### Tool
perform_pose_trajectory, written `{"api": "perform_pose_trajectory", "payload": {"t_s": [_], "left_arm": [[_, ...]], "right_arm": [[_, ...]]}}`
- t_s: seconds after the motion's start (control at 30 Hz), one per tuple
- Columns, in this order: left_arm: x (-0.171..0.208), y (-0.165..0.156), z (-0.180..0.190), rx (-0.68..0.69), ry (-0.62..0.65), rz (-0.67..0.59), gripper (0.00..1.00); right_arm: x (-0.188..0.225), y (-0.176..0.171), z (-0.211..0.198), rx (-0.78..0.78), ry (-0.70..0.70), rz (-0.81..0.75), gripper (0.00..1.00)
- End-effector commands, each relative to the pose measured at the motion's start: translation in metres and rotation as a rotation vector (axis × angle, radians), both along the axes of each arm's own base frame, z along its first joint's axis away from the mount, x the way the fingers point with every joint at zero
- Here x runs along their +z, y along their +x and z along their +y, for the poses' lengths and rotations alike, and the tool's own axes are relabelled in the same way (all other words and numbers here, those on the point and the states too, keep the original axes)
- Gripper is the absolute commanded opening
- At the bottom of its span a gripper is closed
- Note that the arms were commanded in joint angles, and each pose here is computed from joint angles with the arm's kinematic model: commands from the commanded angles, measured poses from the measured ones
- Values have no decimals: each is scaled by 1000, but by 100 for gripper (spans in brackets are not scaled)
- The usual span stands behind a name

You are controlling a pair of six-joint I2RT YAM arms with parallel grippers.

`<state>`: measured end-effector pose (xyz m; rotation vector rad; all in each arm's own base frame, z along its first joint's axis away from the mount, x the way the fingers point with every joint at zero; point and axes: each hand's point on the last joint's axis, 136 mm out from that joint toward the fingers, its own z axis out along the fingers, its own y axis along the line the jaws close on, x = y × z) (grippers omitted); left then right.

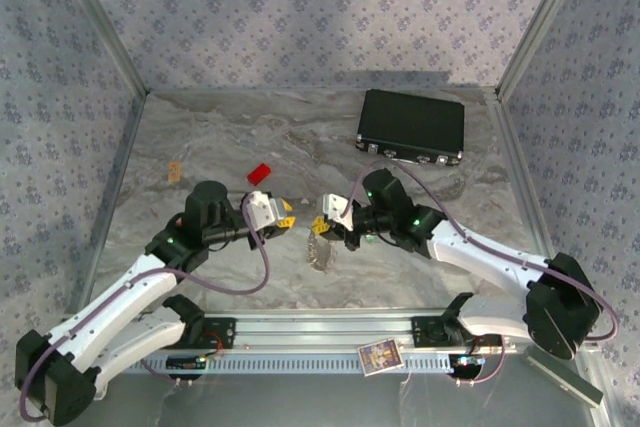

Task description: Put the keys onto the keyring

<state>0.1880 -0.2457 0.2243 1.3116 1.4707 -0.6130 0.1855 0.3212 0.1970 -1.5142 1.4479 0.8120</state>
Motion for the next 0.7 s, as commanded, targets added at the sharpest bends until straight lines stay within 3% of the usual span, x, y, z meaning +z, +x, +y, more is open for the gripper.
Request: {"api": "perform_pose_trajectory", "payload": {"t_s": [0.0, 0.23, 0.67], "left_arm": [[-9, -25, -14, -158, 8, -47, 24], [-28, -25, -23, -167, 27, -11, 22], [-27, -24, -29, -176, 9, 20, 25]], "right_arm": [[15, -5, -1, 22, 36, -41, 0], [12, -12, 1, 43, 23, -45, 0], [12, -12, 7, 43, -4, -94, 0]]}}
